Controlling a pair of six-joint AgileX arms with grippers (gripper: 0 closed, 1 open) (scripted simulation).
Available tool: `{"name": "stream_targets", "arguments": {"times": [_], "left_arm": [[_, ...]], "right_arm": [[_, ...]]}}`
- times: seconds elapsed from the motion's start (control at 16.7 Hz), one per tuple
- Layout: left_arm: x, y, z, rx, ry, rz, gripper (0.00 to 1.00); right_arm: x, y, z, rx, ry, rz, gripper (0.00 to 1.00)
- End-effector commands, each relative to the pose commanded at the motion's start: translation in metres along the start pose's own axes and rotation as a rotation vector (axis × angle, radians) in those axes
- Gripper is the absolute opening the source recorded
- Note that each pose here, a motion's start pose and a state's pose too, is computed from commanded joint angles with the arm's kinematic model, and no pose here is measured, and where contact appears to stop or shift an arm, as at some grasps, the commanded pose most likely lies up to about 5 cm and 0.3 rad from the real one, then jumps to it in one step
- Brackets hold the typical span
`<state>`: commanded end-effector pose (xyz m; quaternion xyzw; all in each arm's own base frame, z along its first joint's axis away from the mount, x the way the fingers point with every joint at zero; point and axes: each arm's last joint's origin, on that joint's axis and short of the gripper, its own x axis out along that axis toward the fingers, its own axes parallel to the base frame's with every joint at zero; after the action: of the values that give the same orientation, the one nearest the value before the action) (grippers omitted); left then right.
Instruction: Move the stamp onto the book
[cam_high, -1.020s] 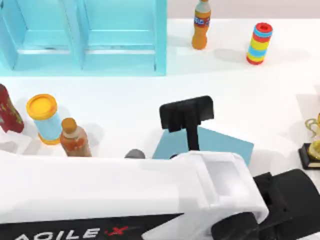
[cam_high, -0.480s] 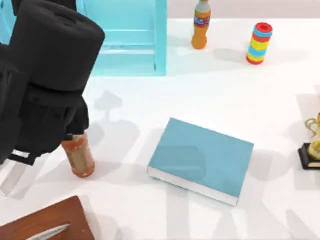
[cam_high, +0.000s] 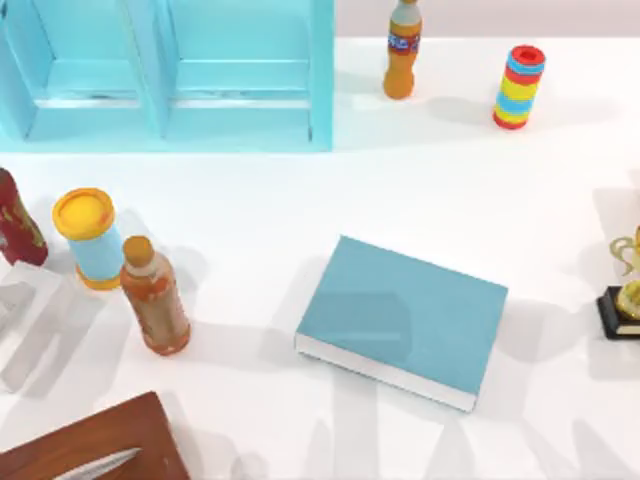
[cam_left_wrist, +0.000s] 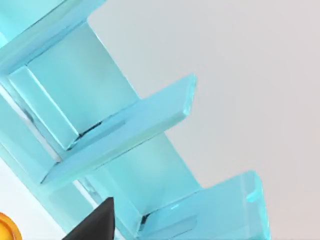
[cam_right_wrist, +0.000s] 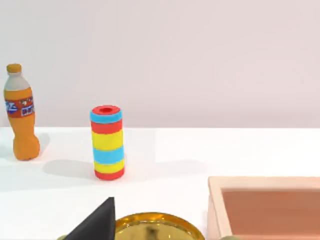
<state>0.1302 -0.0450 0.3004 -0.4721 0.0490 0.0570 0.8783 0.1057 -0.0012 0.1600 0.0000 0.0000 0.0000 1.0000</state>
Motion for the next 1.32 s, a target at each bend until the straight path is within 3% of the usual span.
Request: {"name": "stream_targets", "arguments": {"times": [0.42,0.66,0.9,1.32], "left_arm": [[-0.012,0.084,-0.015,0.602,-0.093,-0.101,1.00],[-0.007,0.122,-0.031,0.854,-0.107,-0.115,1.00],[-0.003,0.142,-0.041,0.975,-0.103,-0.119,1.00],[-0.002,0.143,-0.041,0.985,-0.102,-0.119,1.00]], "right_arm": [[0.000,0.000,0.000,0.000,0.000,0.000,1.00],[0.000,0.000,0.000,0.000,0.000,0.000,1.00],[0.000,0.000,0.000,0.000,0.000,0.000,1.00],[0.000,0.000,0.000,0.000,0.000,0.000,1.00]]}}
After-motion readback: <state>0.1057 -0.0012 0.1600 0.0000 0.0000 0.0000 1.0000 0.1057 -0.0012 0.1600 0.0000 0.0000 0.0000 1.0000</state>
